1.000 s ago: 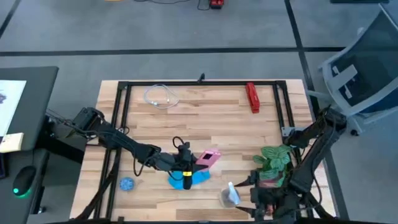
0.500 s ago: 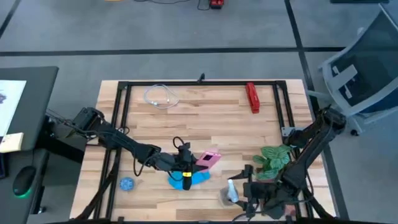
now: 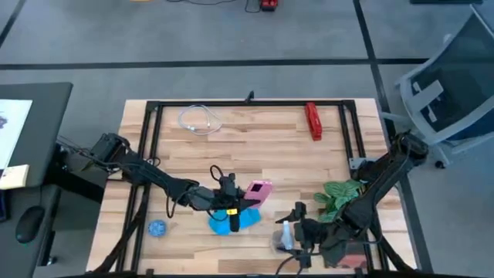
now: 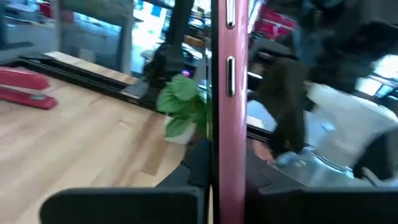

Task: Apply microfiber cloth
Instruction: Spray the back of the cellphone with the spray cleaning bottle

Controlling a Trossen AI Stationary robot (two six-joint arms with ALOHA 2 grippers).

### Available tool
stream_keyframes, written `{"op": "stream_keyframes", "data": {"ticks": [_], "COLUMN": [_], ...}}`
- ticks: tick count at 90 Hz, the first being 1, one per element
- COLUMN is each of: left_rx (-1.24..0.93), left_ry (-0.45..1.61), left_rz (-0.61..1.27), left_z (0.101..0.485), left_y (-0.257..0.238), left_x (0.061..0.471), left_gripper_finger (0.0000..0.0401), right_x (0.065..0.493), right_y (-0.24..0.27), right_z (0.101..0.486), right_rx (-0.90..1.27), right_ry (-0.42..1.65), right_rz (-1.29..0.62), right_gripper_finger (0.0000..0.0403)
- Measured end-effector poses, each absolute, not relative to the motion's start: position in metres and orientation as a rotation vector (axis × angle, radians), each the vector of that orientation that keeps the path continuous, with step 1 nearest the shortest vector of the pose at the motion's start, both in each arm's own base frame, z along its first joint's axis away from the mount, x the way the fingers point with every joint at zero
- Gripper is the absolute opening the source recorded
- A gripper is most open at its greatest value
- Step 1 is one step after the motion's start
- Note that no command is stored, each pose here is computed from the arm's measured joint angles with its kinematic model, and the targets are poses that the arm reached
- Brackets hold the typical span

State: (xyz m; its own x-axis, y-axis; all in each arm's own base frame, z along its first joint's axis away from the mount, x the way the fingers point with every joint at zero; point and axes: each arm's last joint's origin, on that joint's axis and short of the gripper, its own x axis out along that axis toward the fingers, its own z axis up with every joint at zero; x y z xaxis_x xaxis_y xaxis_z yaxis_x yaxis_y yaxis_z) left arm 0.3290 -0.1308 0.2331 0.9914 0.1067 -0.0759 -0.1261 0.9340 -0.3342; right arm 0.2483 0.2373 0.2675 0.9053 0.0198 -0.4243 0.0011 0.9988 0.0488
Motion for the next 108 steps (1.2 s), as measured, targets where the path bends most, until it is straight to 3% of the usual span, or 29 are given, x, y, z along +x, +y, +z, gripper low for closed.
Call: {"op": "stream_keyframes", "data": {"ticks": [21,54,82,108], "left_rx": [-0.368,-0.349,-0.334,-0.349], "left_ry": [0.052,0.124,0.144,0.156], "left_rz": [0.13,-0.093,-0.097,-0.118], "left_z": [0.23,0.215,0.219,0.218], "left_y": [-0.129,-0.15,-0.151,-0.149], "left_x": [0.336,0.385,0.388,0.389], "left_gripper_finger": [0.0009,0.0009,0.0009,0.0009], "right_x": [0.256,0.24,0.232,0.248], "right_y": [0.244,0.261,0.267,0.256], "right_z": [0.249,0.248,0.249,0.248], "right_rx": [0.017,0.004,-0.008,0.045], "right_ry": [0.472,0.458,0.438,0.533], "right_rz": [0.008,0.05,0.031,0.158], "right_gripper_finger": [0.0345,0.0335,0.0294,0.029]}}
